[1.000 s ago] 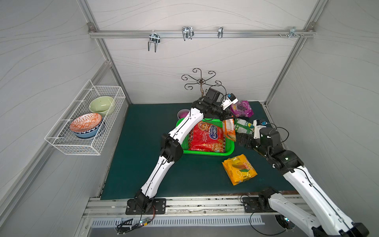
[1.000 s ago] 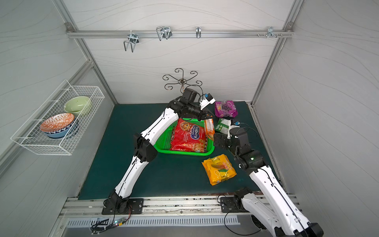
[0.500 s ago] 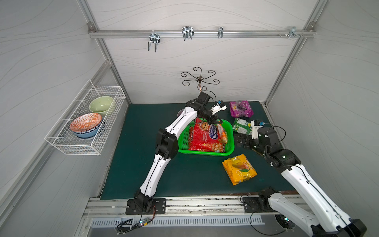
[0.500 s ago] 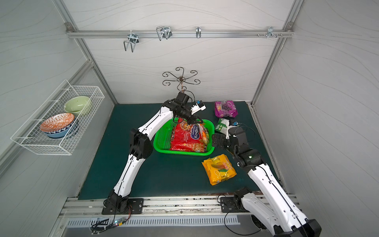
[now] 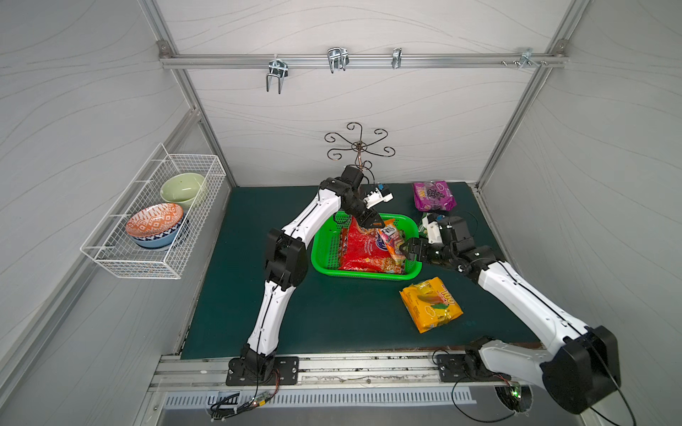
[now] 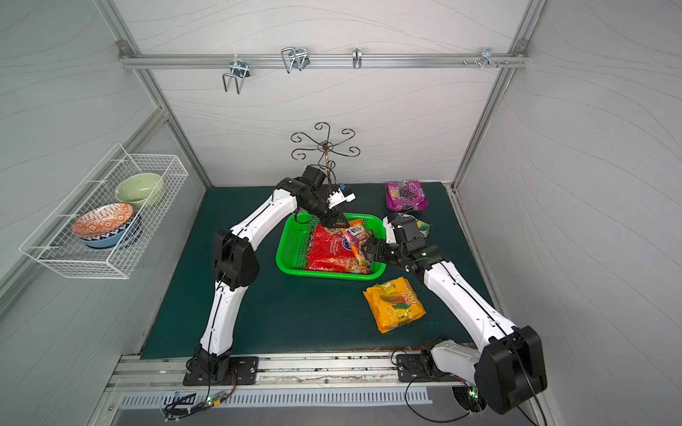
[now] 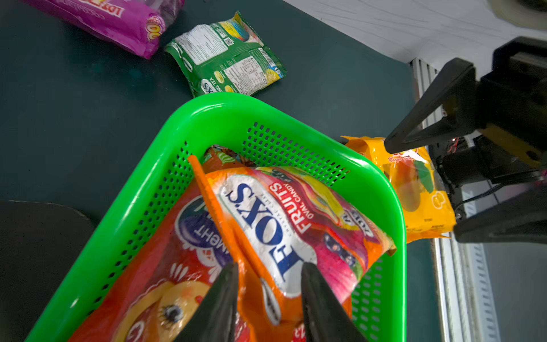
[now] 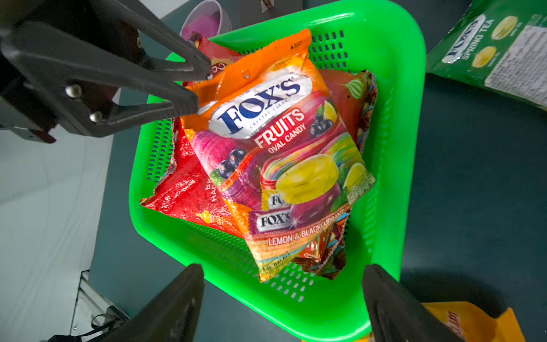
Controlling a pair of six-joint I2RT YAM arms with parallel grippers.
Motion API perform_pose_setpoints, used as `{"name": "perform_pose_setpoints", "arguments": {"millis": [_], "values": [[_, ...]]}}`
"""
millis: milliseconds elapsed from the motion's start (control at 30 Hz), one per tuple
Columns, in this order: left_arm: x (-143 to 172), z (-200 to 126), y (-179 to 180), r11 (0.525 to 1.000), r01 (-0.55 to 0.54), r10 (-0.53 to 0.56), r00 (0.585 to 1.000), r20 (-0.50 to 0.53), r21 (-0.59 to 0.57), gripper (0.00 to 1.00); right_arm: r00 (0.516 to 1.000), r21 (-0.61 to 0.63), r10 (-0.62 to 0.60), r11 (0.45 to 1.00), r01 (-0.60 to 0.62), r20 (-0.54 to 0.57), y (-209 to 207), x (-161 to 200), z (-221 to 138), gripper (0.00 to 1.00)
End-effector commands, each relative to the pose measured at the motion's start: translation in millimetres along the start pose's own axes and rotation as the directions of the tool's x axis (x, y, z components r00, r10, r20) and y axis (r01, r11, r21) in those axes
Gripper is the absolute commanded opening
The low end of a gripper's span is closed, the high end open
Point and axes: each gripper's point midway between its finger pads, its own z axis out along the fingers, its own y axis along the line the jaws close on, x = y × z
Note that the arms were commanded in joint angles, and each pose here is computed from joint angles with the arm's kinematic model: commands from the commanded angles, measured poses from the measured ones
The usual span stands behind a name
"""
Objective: Put the candies in the basket
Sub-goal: Place the candy in the basket.
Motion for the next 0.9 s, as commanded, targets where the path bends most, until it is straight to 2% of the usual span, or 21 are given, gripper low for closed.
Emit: {"name": "perform_pose_setpoints", "arguments": {"millis": [0,67,167,233,300,400,567,667,800,867], "values": [[-28,-29,-10,0.998,-0.044,0.046,0.996,0.073,-0.035,0.4,0.997,-0.075,-0.083,0.994,0.083,0.001,16,2,17,0.85],[-29,-33,-14,0.998,-0.055,0.058,0.996,0.072,-0.036,0.39,0.997,-0.038,-0.065,0.997,0.064,-0.049,12,8,26,0.86],[-23,-36,-18,0.998,-0.061,0.063,0.997,0.047,-0.035,0.39,0.993,0.066,0.086,0.995,-0.08,-0.083,-2,8,28,0.9],[-21,-38,-18,0.998,-0.042,0.044,0.998,0.044,-0.044,0.4,0.983,0.09,0.153,0.985,-0.144,-0.101,-2,9,28,0.9],[-23,-39,-13,0.998,0.004,0.0,0.998,0.058,-0.07,0.41,0.984,0.064,0.153,0.987,-0.147,-0.097,5,9,28,0.9],[-31,-35,-4,0.988,0.125,-0.115,0.988,0.103,-0.096,0.57,0.991,0.069,0.092,0.994,-0.085,-0.093,6,13,33,0.89],[-27,-18,1,0.953,0.254,-0.246,0.967,0.068,-0.165,0.59,0.991,0.118,0.057,0.992,-0.042,-0.121,-5,24,38,0.88],[-18,-8,0,0.933,0.3,-0.301,0.953,0.023,-0.198,0.59,0.991,0.125,0.059,0.991,-0.044,-0.118,-9,29,37,0.87],[-1,1,12,0.887,0.334,-0.36,0.933,-0.023,-0.317,0.62,0.991,0.145,0.08,0.987,-0.064,-0.108,-15,35,33,0.87],[6,4,15,0.869,0.362,-0.395,0.918,-0.033,-0.337,0.62,0.992,0.158,0.092,0.984,-0.078,-0.086,-17,33,26,0.87]]}}
